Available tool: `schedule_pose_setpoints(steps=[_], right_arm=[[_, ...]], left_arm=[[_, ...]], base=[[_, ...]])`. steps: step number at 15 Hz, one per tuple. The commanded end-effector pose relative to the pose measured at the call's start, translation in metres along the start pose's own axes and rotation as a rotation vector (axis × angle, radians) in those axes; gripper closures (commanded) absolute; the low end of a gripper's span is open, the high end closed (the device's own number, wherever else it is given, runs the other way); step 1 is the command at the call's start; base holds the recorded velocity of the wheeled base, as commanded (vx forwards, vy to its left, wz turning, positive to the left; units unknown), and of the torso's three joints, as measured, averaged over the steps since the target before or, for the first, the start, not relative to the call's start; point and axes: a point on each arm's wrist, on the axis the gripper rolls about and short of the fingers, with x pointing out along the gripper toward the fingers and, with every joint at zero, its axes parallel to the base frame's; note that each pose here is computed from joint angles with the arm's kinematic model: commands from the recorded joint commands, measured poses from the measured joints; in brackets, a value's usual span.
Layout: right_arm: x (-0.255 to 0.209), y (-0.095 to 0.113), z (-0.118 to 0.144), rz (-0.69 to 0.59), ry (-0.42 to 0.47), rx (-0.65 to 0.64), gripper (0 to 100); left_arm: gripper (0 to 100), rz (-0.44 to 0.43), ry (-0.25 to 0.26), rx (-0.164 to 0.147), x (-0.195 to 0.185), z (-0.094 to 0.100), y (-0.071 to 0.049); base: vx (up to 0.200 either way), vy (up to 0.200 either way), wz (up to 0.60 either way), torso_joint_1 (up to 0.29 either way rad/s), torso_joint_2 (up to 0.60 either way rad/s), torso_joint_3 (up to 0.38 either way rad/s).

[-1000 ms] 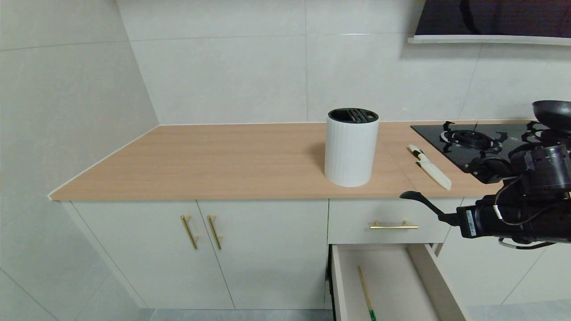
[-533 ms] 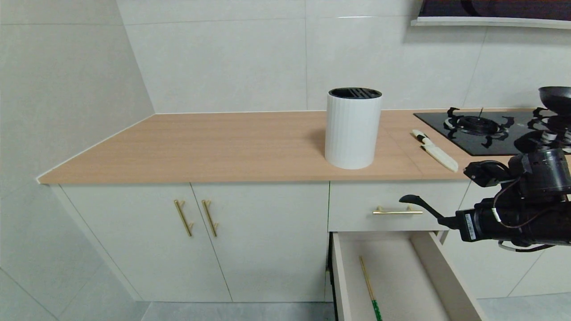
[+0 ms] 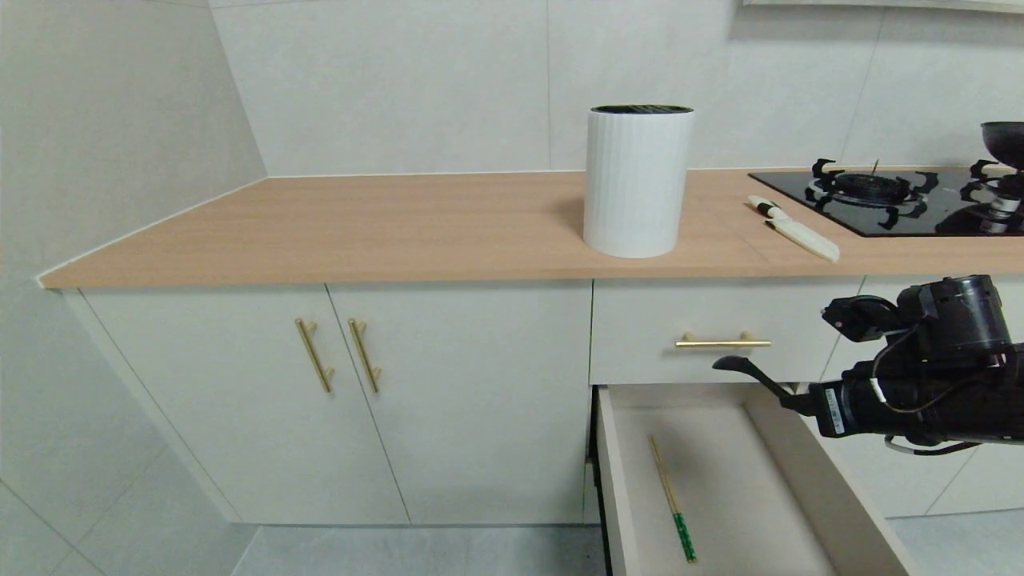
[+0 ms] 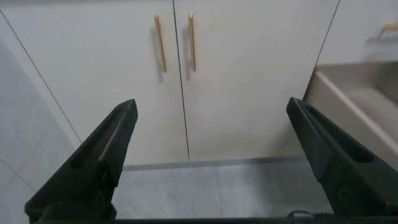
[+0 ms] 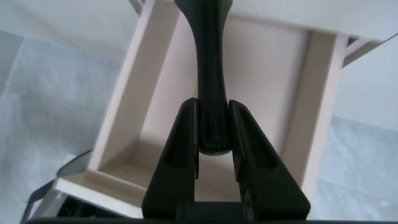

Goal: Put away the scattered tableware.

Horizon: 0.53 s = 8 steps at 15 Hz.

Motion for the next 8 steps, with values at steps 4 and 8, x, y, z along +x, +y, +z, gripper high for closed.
schedule_pose_setpoints(steps=[4,8], right_arm=[[0.0056,-0.0007,-0.0027,0.001,0.02,0.003,100],[0.0083,-0.0006,-0.0043,0.003,0.031,0.003,100]], left_arm=[[0,0.0,0.0,0.0,0.0,0.0,0.0],[0,0.0,0.0,0.0,0.0,0.0,0.0]], base=[[0.0,0.0,0.0,-0.156,0.46,0.305],[0.0,0.0,0.0,-0.11,0.39,0.277]])
